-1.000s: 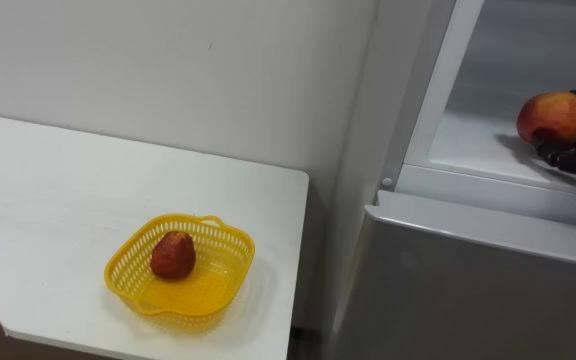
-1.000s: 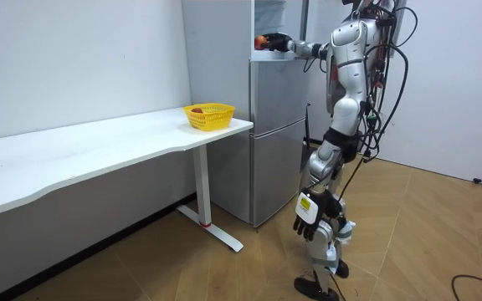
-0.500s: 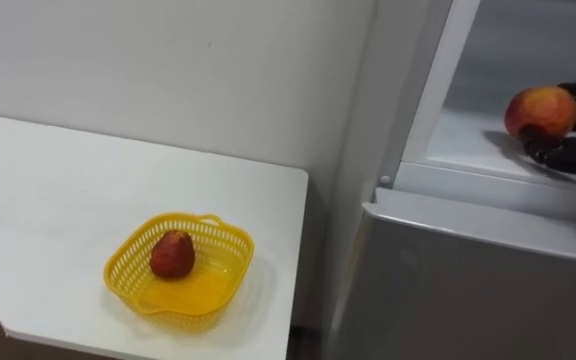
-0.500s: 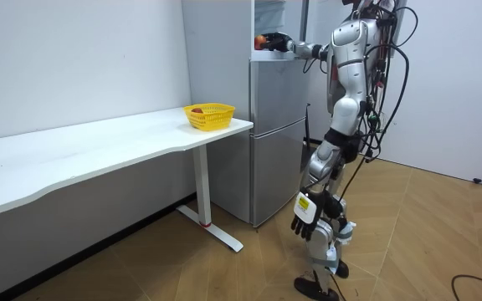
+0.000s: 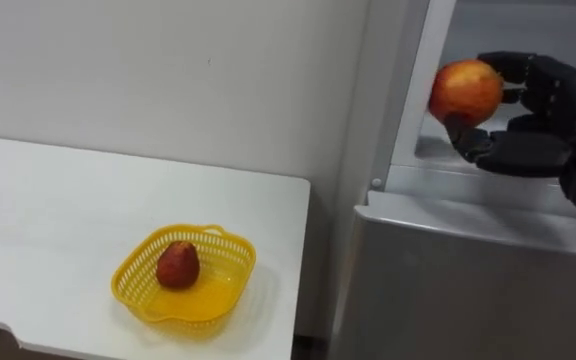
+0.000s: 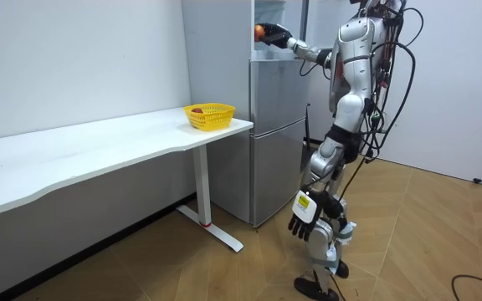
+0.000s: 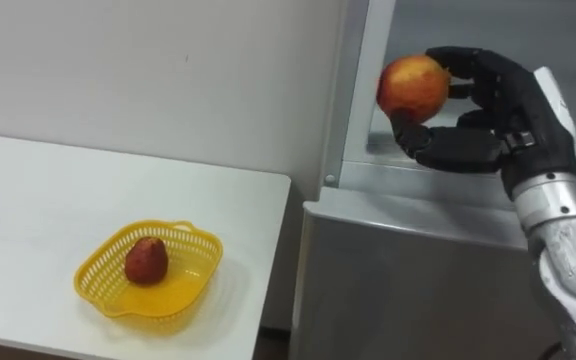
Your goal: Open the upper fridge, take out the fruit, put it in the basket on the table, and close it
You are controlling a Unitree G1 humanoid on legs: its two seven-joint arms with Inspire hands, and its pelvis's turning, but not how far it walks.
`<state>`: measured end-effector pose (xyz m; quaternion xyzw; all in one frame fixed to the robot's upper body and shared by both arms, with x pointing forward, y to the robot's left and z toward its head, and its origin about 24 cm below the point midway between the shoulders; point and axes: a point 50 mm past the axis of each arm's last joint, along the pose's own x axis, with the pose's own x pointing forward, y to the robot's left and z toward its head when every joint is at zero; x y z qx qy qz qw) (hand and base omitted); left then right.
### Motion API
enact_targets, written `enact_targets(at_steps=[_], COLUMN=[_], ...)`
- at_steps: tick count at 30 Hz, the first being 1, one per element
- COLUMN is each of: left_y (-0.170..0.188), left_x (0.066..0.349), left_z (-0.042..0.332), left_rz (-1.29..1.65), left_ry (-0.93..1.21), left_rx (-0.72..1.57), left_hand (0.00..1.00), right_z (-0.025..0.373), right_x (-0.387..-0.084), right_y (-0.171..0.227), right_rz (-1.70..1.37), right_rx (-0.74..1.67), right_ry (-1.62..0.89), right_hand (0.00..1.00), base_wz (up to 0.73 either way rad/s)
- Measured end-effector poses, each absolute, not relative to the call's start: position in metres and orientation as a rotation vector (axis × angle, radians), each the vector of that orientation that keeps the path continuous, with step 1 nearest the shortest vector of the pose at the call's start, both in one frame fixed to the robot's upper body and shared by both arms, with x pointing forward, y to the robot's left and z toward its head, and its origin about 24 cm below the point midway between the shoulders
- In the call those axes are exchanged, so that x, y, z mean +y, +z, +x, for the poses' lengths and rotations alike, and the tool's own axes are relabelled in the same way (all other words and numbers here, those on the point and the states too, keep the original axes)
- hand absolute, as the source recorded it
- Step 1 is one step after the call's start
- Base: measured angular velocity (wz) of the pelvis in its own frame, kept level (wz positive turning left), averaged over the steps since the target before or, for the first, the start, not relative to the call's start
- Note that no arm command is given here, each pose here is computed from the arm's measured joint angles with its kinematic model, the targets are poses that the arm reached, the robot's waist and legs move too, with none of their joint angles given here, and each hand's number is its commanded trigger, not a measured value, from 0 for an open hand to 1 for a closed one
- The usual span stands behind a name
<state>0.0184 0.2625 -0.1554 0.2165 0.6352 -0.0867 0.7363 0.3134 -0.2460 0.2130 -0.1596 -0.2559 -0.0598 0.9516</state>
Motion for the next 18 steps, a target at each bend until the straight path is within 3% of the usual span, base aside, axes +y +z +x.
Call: enact_targets(at_steps=[7, 18], left_y=[-0.159, -0.161], left_x=[0.255, 0.252], left_z=[0.013, 0.013], left_rz=[0.460, 0.428], left_ry=[-0.191, -0.189], left_rx=[1.397, 1.390], left_hand=[0.00, 0.00], right_z=[0.291, 0.271], right_x=[-0.221, -0.209], right_y=[0.224, 0.231], right_rz=[-0.265, -0.285], right_rx=[-0.672, -0.780], right_ry=[-0.074, -0.076], right_hand=[1.00, 1.00], base_wz=[-0.05, -0.06])
